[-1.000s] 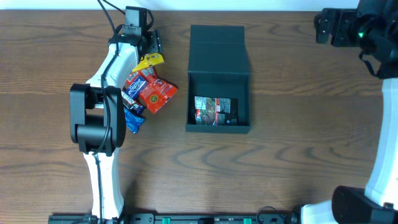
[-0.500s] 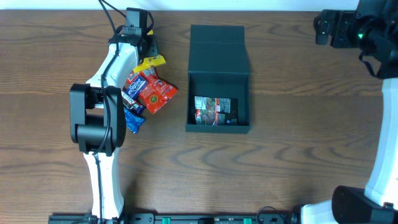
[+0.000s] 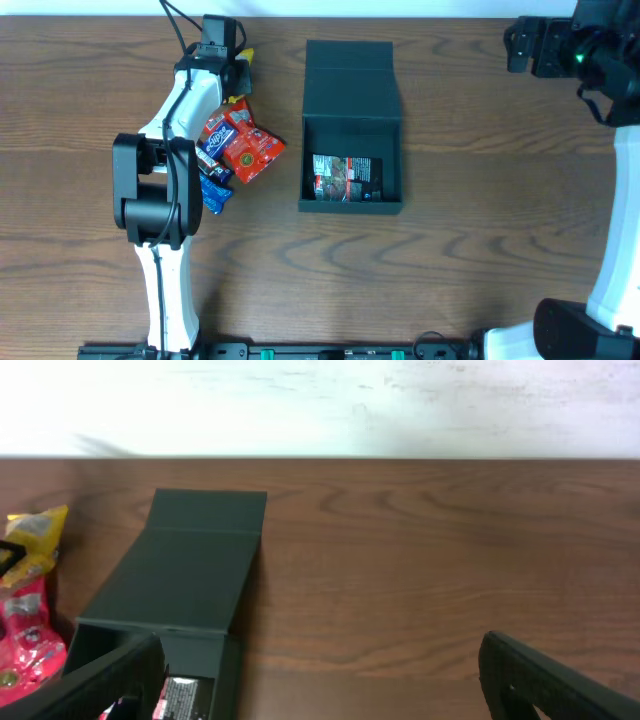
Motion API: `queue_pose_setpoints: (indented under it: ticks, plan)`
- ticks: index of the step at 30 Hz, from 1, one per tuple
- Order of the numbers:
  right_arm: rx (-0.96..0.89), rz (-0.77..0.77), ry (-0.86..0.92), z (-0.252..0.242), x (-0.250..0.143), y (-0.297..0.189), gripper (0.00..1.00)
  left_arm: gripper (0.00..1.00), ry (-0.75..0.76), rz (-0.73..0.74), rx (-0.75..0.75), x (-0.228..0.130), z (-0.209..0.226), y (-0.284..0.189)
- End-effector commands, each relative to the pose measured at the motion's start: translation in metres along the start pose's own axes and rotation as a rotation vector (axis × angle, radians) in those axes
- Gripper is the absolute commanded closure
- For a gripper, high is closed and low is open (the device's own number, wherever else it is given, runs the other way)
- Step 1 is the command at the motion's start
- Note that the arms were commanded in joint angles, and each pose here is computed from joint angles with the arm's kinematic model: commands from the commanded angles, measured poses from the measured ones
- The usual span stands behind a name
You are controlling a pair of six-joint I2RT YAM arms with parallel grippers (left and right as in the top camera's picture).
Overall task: Pack container
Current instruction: 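Carry the yellow chip bag with the left gripper into the box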
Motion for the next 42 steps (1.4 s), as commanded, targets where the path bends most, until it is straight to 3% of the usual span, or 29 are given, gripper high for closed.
queue_pose_setpoints:
  ticks: [1, 5, 12, 18, 22, 24, 30, 37, 42]
  plan:
    - [0.003, 0.017, 0.017, -0.002, -0.003, 0.004, 0.01, 0.94, 0.030, 0.042, 0.003, -0.012, 0.002, 0.011]
    - [0.003, 0.017, 0.017, -0.002, -0.003, 0.004, 0.01, 0.94, 0.146, -0.028, -0.015, 0.006, -0.002, -0.003]
    - [0.002, 0.017, 0.017, -0.002, -0.003, 0.004, 0.01, 0.94, 0.141, -0.240, -0.121, 0.059, -0.018, -0.076]
    - [0.002, 0.016, 0.017, -0.002, -0.003, 0.004, 0.01, 0.94, 0.611, -0.421, -0.555, 0.068, -0.071, -0.177]
    - [-0.005, 0.015, 0.016, -0.003, -0.003, 0.004, 0.01, 0.94, 0.807, -0.466, -0.922, 0.043, -0.099, -0.219]
    - [-0.013, 0.015, 0.018, -0.005, -0.003, 0.004, 0.01, 0.94, 0.848, -0.459, -1.034, 0.032, -0.105, -0.225]
    - [-0.025, -0.014, -0.037, -0.013, -0.001, -0.010, 0.01, 0.94, 0.990, -0.351, -1.012, -0.004, -0.121, -0.205]
    - [0.024, -0.088, -0.152, -0.002, 0.004, -0.039, 0.01, 0.94, 1.324, -0.289, -0.737, -0.044, -0.167, -0.186]
    - [0.014, -0.107, -0.152, -0.003, 0.004, -0.050, 0.01, 0.94, 1.476, -0.242, -0.656, -0.074, -0.195, -0.185]
Point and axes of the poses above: each gripper's point midway between its finger pads, its own y axis out along the fingers, its own z axis along the line the jaws close on, x = y × z, the point moved 5 cm from there along -y, back along the fingers, and after that the axes turned 5 degrees about -y, right-handed, at the moved point
